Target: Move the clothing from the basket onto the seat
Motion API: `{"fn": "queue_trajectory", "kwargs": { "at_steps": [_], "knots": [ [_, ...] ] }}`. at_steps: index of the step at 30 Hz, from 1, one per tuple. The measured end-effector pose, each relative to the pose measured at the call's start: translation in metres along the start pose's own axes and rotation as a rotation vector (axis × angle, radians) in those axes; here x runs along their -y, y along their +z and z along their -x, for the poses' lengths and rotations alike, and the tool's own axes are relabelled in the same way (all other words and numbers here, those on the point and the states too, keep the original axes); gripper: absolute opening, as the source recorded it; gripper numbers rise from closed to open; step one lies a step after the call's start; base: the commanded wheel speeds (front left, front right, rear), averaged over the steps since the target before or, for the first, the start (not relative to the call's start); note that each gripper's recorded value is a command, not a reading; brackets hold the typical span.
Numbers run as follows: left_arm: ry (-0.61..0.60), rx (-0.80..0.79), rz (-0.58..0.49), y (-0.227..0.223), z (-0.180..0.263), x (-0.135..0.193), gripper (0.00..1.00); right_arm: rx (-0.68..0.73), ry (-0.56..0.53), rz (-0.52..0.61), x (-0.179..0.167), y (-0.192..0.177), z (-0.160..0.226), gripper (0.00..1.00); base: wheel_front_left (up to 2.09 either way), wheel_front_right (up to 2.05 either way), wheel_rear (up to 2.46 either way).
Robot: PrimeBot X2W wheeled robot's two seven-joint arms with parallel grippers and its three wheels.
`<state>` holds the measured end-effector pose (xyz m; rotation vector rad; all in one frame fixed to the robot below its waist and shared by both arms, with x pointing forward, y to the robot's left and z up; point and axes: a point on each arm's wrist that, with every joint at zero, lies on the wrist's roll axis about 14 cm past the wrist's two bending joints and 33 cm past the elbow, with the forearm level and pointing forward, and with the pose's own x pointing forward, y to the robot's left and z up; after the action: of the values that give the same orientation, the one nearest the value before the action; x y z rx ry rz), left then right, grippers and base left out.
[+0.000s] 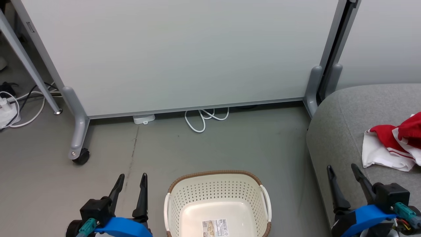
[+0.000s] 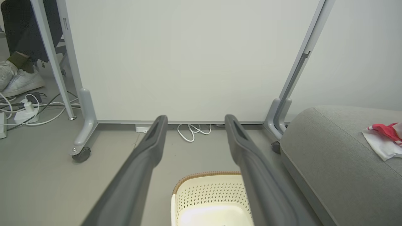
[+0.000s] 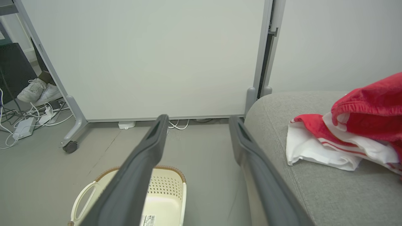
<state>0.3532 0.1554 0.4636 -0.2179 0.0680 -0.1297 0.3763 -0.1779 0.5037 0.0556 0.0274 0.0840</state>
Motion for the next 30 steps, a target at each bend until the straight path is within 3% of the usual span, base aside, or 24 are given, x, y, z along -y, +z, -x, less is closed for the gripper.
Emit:
{"fn": "queue_trajectory", "kwargs": {
  "at_steps": [27, 28, 30],
  "knots": [
    [0.022, -0.003, -0.010, -0.001, 0.004, -0.008, 1.00, -0.028, 0.031, -0.020, -0.014, -0.009, -0.001, 1.00, 0.00, 0.00, 0.00],
    [0.022, -0.013, -0.005, -0.004, 0.004, -0.008, 0.00, -0.037, 0.030, -0.022, -0.014, -0.012, 0.000, 0.00, 0.00, 0.00, 0.00],
    [0.030, -0.048, 0.003, -0.016, 0.010, -0.008, 0.00, -0.064, 0.027, -0.026, -0.013, -0.020, 0.002, 0.00, 0.00, 0.00, 0.00]
  ]
}}
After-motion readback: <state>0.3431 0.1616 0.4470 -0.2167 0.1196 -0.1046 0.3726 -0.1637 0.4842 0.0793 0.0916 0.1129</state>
